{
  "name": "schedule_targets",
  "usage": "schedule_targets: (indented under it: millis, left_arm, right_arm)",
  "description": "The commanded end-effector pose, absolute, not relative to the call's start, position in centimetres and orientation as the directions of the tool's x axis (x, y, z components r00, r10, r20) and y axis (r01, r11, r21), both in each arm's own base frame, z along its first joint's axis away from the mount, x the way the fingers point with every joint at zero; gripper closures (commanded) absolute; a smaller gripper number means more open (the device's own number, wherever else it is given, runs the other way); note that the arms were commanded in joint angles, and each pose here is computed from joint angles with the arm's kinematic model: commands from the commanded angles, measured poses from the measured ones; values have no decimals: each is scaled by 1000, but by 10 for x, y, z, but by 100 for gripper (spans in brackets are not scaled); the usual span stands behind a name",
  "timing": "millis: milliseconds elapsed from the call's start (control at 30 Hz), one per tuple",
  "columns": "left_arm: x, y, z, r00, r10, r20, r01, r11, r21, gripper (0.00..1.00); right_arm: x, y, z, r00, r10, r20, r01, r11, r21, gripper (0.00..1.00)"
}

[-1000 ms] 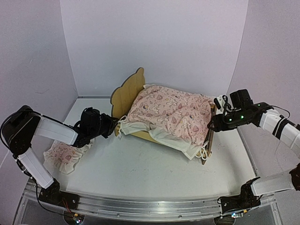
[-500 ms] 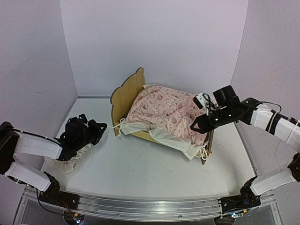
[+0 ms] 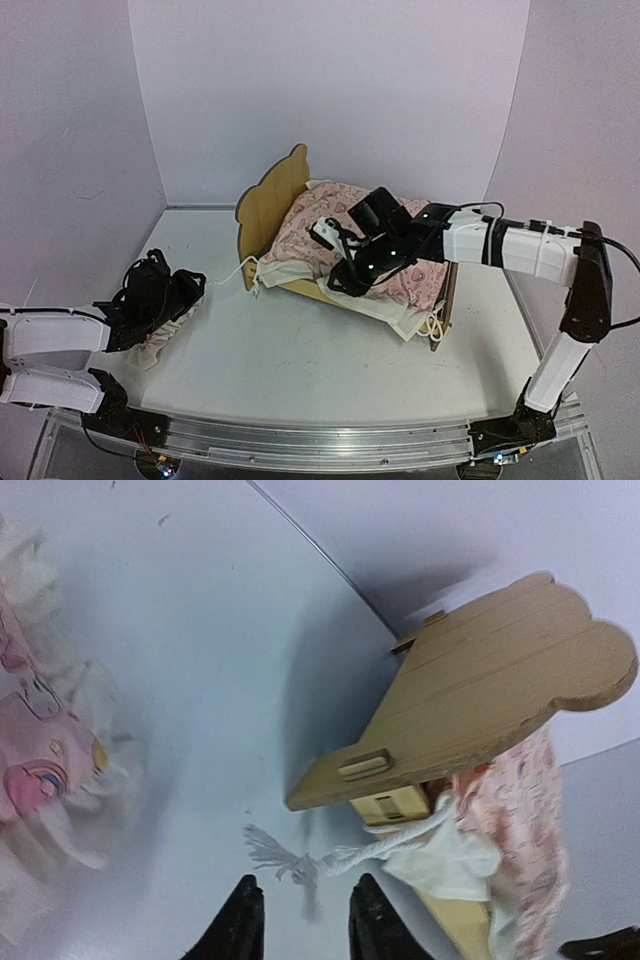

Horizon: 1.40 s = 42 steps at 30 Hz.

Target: Set up the pet bed

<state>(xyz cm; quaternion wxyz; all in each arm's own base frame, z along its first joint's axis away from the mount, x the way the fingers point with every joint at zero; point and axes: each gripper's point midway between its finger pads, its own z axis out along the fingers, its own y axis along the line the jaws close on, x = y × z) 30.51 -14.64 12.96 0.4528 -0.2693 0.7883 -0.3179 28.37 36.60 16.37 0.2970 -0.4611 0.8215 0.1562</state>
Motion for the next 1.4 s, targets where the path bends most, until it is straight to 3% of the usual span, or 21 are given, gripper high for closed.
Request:
schedule_targets:
  millis: [0,267,467,567,600,700,833,1133,1367]
  left_arm:
    - [309,-135,148,-426,-610,-668,-172,780,-602,60]
    - [290,-191,171,-533,-496,-686,8,807,-590,48]
    - [284,-224,177,-603,-531,-595,98,692,-716,46]
    - [284,-236,170,-637,-546,-543,93,646,-758,44]
    - [284,-240,170,-647,-553,-525,91,628,-773,43]
    - [288,-249,166,-671,-596,-441,38,566,-823,43]
    - [297,-265,157,-704,-633,-320,-42,488,-872,45]
    - [313,-303,144,-750,-661,16,-154,152,-976,40]
    - [328,-331,143,-734,-671,104,-178,43,-983,33]
  right_arm:
    - [299,398,169,-326,-685,-652,-842,524,-129,61]
    - [323,409,141,-356,-718,-598,-743,605,-285,54]
    - [322,401,114,-321,-804,-501,-689,561,-459,54]
    - [325,396,104,-296,-827,-479,-637,544,-546,58]
    - [325,396,103,-290,-828,-480,-631,542,-555,65]
    - [320,399,111,-277,-809,-518,-630,560,-538,88]
    - [309,398,123,-278,-778,-564,-660,581,-476,100]
    - [274,392,138,-302,-717,-628,-752,584,-306,100]
    - [264,387,135,-338,-684,-646,-782,586,-212,100]
